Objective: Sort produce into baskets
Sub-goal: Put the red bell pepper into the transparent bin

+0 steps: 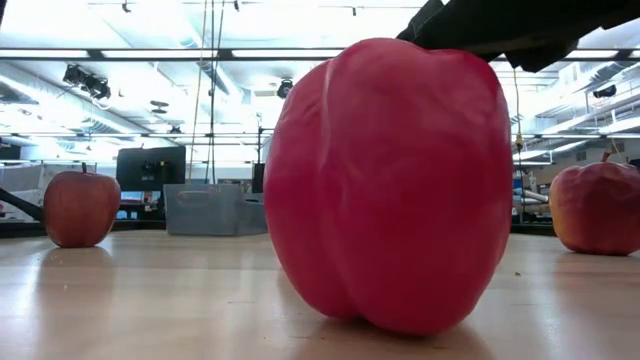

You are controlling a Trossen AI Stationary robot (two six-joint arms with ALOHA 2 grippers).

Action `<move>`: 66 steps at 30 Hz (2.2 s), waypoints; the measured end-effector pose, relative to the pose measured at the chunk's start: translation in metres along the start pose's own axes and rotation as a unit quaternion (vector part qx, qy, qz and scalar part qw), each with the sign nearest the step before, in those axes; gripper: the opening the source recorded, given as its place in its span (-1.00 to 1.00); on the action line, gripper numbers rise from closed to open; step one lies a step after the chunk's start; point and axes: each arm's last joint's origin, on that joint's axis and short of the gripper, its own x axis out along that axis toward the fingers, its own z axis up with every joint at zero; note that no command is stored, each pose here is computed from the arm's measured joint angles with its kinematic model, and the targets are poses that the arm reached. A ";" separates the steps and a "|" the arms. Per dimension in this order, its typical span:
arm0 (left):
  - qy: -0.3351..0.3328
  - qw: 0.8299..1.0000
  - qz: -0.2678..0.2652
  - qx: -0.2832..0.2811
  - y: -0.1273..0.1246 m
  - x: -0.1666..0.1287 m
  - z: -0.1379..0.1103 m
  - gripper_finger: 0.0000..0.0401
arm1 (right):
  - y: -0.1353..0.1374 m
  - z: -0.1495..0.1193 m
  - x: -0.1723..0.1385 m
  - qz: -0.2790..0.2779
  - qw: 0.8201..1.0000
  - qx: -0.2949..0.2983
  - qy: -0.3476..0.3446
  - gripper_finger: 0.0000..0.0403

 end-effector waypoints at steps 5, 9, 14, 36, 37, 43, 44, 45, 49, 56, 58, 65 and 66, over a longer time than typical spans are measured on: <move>-0.002 1.000 0.004 -0.004 0.004 0.007 0.007 -0.91 | 0.000 0.000 0.000 -0.007 1.000 0.021 -0.004 -0.20; -0.006 1.000 0.000 -0.003 0.006 0.013 0.013 -0.91 | -0.001 0.000 0.001 -0.011 1.000 0.024 -0.003 -0.21; 0.000 1.000 -0.017 0.004 0.007 0.018 0.019 -0.91 | -0.001 -0.007 0.011 -0.015 0.999 0.036 -0.012 -0.21; 0.027 0.995 -0.078 0.062 0.017 0.038 0.039 -0.90 | 0.002 -0.009 0.013 -0.019 0.999 0.027 -0.014 -0.90; 0.042 0.994 -0.081 0.066 0.018 0.039 0.037 -0.90 | 0.002 -0.008 0.013 -0.018 0.999 0.026 -0.016 -0.90; 0.107 0.990 -0.036 0.080 0.027 0.032 0.020 -0.90 | 0.006 -0.003 0.011 -0.010 0.999 0.023 -0.042 -0.90; 0.107 0.990 -0.038 0.079 0.026 0.032 0.018 -0.90 | 0.006 -0.002 0.010 -0.009 0.999 0.023 -0.043 -0.90; 0.103 0.991 -0.043 0.080 0.026 0.029 0.016 -0.90 | 0.007 0.000 0.008 -0.007 0.999 0.024 -0.049 -0.90; 0.117 0.989 -0.037 0.080 0.026 0.024 0.000 -0.90 | 0.012 0.010 -0.003 -0.009 0.998 0.016 -0.063 -0.90; 0.188 0.980 -0.032 0.061 0.030 0.048 -0.057 -0.90 | 0.010 0.020 -0.021 -0.070 0.996 -0.010 -0.062 -0.90; 0.196 0.979 -0.037 0.048 0.033 0.055 -0.074 -0.90 | 0.007 0.024 -0.026 -0.082 0.994 -0.013 -0.066 -0.90; 0.171 0.981 -0.087 -0.012 0.061 0.070 -0.123 -0.90 | -0.018 0.046 -0.053 -0.125 0.989 -0.019 -0.080 -0.90; 0.160 0.982 -0.099 -0.024 0.065 0.071 -0.128 -0.91 | -0.025 0.050 -0.059 -0.141 0.986 -0.018 -0.087 -0.90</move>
